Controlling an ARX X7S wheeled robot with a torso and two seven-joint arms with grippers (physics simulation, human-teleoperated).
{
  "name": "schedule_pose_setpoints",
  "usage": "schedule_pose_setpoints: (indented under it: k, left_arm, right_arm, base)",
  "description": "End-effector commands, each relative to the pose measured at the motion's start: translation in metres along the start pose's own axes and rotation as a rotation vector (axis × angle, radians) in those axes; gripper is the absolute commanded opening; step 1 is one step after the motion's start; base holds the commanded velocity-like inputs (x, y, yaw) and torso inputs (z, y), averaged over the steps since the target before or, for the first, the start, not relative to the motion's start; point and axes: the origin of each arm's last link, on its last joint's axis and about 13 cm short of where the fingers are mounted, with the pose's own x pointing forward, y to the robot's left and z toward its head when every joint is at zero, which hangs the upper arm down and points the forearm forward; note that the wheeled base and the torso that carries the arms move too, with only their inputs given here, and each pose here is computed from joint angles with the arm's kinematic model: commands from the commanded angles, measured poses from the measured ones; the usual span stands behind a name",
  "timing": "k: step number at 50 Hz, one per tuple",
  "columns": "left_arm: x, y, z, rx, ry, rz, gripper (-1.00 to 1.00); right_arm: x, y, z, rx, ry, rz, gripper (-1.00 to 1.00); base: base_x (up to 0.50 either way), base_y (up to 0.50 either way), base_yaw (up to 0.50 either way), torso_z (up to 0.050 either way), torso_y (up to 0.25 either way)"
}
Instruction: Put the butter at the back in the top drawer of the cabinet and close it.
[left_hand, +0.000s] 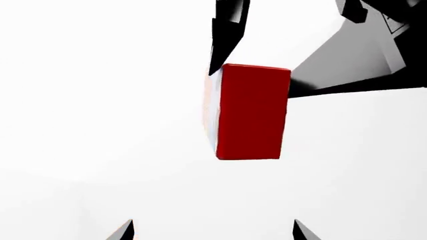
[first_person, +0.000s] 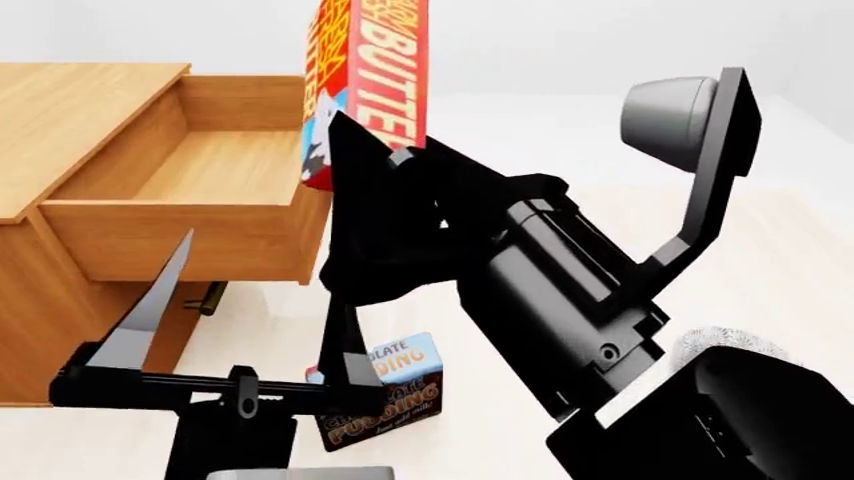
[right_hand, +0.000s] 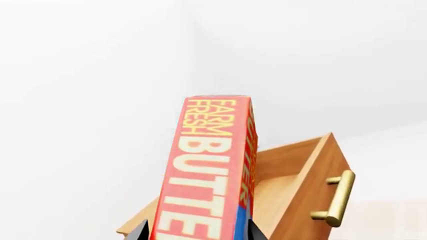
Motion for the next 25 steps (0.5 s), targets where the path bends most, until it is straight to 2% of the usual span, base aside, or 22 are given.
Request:
schedule_pose_setpoints:
  k: [1,25]
  left_arm:
    - [0.006,-0.006,-0.001,0.034,-0.007,0.004,1.0]
    - [0.017,-0.014,0.003,0.044,-0.022,-0.001,1.0]
  right_arm:
    - [-0.004,0.009,0.001,-0.022,-0.037,0.082,-1.0]
    - [-0.008,0.017,-0.007,-0.014,-0.011,0.108,-1.0]
  base:
    - [0.0,0.0,0.0,0.0,0.0]
    - [0.0,0.0,0.0,0.0,0.001]
